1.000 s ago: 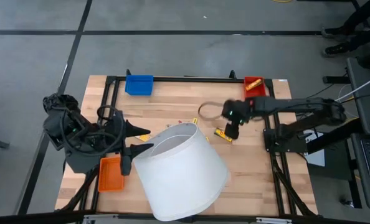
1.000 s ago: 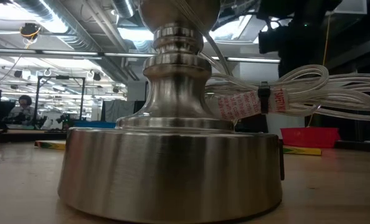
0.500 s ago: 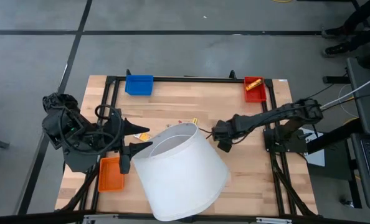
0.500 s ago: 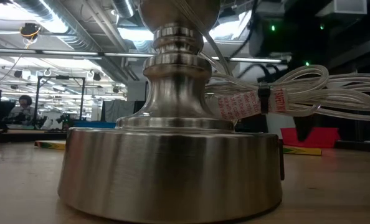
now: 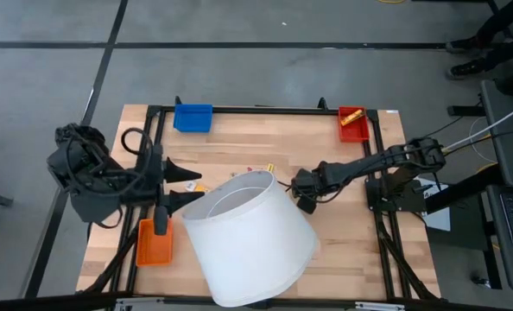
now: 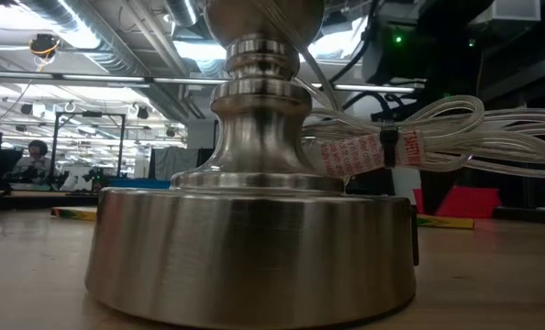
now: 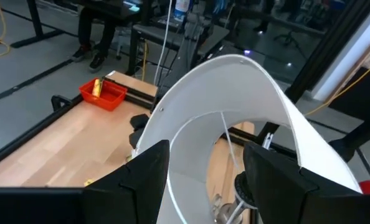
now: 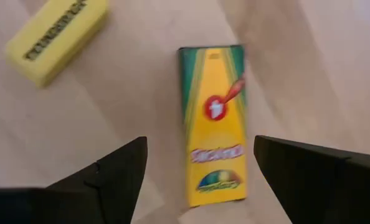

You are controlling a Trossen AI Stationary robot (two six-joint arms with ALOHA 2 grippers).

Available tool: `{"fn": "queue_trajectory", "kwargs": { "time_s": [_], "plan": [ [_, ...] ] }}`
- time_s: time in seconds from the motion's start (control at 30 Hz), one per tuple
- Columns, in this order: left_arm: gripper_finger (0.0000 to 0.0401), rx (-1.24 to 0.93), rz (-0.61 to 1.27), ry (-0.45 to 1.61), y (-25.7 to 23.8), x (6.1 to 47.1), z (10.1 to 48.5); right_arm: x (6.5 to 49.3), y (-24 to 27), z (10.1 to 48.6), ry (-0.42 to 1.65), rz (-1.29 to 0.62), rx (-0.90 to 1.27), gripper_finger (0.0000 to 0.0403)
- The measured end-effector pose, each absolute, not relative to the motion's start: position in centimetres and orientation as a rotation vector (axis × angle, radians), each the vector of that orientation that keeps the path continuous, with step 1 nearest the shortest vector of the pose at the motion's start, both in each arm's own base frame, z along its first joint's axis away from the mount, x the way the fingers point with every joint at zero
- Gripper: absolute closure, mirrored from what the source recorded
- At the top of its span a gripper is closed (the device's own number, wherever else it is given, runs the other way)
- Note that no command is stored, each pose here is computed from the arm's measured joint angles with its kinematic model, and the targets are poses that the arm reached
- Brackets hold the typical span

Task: Pick & Place School Supplies
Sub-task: Put the yellow crayon box into the red basket

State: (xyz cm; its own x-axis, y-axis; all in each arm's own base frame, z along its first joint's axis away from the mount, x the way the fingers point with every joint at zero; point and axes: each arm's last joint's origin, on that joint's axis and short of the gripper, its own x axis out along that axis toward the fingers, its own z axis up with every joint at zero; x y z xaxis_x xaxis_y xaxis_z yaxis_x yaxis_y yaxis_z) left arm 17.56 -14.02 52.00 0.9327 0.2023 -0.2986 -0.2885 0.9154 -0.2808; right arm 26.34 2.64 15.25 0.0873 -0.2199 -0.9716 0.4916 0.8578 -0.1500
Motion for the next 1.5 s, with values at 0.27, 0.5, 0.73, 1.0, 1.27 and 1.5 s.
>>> {"fn": "queue_trajectory", "kwargs": {
  "time_s": [0.27,0.5,0.73,1.0,1.27,1.5],
  "plan": [
    [0.0198,-0.343,0.242,0.244,-13.9,17.5,52.4,25.5,1.1,13.4,1.393,-0.509,0.266,0.0103],
    [0.0198,-0.348,0.245,0.237,-13.8,17.6,52.5,24.9,0.7,12.7,1.394,-0.475,0.298,0.0103],
    [0.0198,-0.361,0.244,0.246,-13.4,18.0,52.5,25.0,0.7,12.6,1.387,-0.465,0.308,0.013],
    [0.0198,-0.37,0.241,0.251,-13.3,18.1,52.5,25.0,0.6,12.6,1.37,-0.484,0.339,0.0201],
    [0.0198,-0.36,0.242,0.25,-13.3,18.1,52.5,24.4,-0.7,14.5,1.24,-0.644,0.399,0.0223],
    [0.0198,-0.329,0.252,0.246,-13.3,18.1,52.5,23.5,-3.7,17.2,1.079,-0.769,0.535,0.0209]
  ]
}}
